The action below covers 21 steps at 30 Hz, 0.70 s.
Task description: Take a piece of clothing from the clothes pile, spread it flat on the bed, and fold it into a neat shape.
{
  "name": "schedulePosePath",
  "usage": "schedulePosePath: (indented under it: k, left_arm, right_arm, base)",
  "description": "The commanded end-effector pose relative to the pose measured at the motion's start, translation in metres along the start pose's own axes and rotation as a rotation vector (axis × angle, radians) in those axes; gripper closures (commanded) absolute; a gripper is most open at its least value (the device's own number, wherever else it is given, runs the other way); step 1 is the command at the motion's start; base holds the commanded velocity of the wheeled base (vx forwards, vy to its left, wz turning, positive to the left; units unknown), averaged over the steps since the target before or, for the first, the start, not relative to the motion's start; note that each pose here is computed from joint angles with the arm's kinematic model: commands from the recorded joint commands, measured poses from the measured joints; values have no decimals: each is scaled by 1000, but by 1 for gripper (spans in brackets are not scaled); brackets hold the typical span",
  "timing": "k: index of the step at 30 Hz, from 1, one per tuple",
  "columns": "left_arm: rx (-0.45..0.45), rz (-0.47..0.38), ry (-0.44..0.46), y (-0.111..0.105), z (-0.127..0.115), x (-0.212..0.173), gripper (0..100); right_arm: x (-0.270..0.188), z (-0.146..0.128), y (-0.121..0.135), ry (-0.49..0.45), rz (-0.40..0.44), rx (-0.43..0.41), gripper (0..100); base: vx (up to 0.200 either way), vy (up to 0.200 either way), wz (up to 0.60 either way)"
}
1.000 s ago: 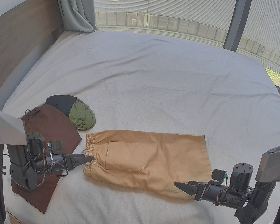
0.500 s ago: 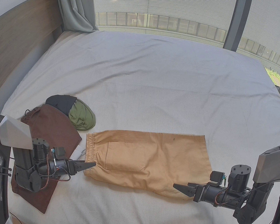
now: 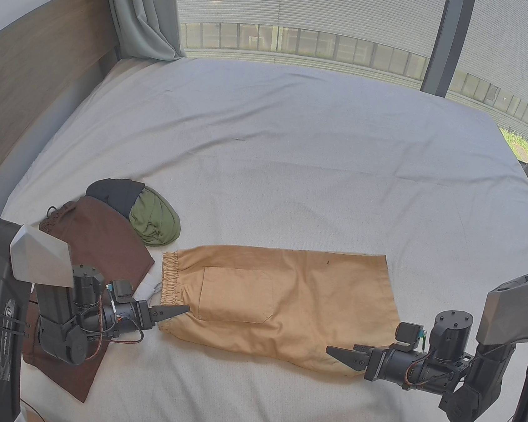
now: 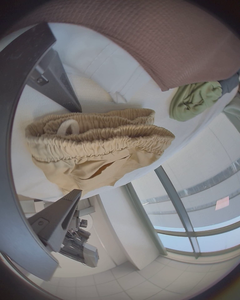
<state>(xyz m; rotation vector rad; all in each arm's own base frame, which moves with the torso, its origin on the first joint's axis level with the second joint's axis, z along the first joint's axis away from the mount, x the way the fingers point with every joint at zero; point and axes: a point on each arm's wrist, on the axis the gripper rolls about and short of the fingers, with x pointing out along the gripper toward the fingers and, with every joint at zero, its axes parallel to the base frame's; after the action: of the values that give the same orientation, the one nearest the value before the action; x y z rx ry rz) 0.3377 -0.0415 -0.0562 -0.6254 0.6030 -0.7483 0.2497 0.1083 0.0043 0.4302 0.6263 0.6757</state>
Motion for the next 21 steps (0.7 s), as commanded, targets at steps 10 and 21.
schedulePosePath:
  k: [10,21]
  left_arm:
    - [-94,75,-60,-24,0,18,0]
    - [-85,122,-87,-29,-3,25,0]
  right_arm:
    - [0,0,0,0,-1,1,0]
    - [0,1,-1,-4,-1,-1,0]
  base:
    - [0,0,0]
    - [0,0,0]
